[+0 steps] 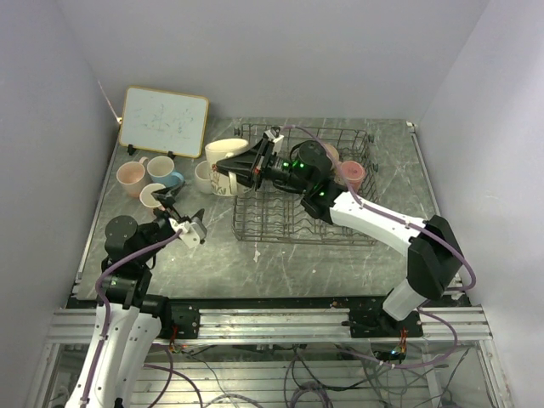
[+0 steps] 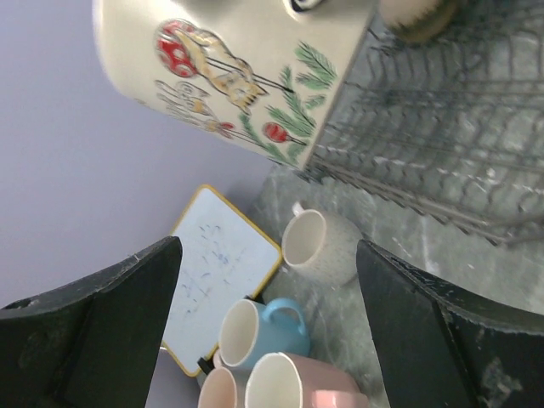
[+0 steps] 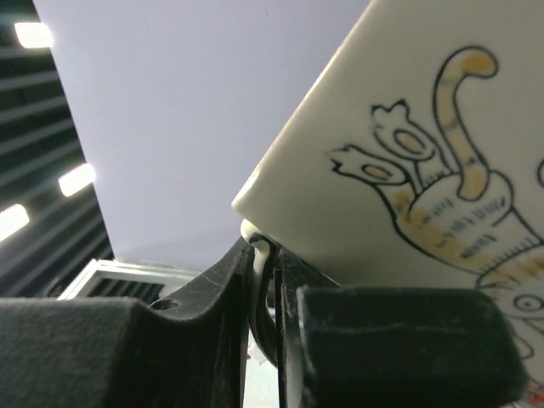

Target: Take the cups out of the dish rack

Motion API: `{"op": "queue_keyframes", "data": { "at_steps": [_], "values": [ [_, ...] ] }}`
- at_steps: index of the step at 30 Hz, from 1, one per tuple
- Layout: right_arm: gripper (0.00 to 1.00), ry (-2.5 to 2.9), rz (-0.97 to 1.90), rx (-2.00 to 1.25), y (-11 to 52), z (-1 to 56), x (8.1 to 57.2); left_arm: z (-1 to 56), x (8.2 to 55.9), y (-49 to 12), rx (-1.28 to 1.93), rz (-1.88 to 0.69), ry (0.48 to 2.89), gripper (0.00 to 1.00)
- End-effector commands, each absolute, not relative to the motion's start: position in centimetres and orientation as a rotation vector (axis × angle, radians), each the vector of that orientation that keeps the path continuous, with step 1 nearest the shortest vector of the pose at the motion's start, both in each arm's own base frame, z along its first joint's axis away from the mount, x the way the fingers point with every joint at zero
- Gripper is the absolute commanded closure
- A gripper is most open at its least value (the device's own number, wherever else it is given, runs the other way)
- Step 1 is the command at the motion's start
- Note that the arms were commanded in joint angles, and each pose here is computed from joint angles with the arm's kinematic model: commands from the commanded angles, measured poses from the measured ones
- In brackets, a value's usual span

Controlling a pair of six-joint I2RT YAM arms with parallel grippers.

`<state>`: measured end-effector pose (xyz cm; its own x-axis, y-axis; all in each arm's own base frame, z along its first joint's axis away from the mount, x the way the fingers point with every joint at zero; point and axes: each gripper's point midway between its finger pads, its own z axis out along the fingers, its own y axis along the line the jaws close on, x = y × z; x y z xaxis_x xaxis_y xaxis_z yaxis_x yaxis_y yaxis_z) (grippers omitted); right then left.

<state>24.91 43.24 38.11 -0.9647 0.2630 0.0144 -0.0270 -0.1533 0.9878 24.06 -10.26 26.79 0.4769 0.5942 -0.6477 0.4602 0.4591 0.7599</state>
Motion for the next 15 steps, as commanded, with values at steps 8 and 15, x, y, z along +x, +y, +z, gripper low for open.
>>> {"op": "queue_keyframes", "data": {
  "at_steps": [8,15],
  "values": [
    [1.0,1.455,2.466,0.314,44.0,49.3,24.4,33.2,25.4,-11.0,1.001,0.156,0.901,0.09],
    [1.0,1.429,2.529,0.322,45.3,50.3,23.3,33.9,25.9,-10.3,0.937,0.2,0.878,0.07]
  ]
}}
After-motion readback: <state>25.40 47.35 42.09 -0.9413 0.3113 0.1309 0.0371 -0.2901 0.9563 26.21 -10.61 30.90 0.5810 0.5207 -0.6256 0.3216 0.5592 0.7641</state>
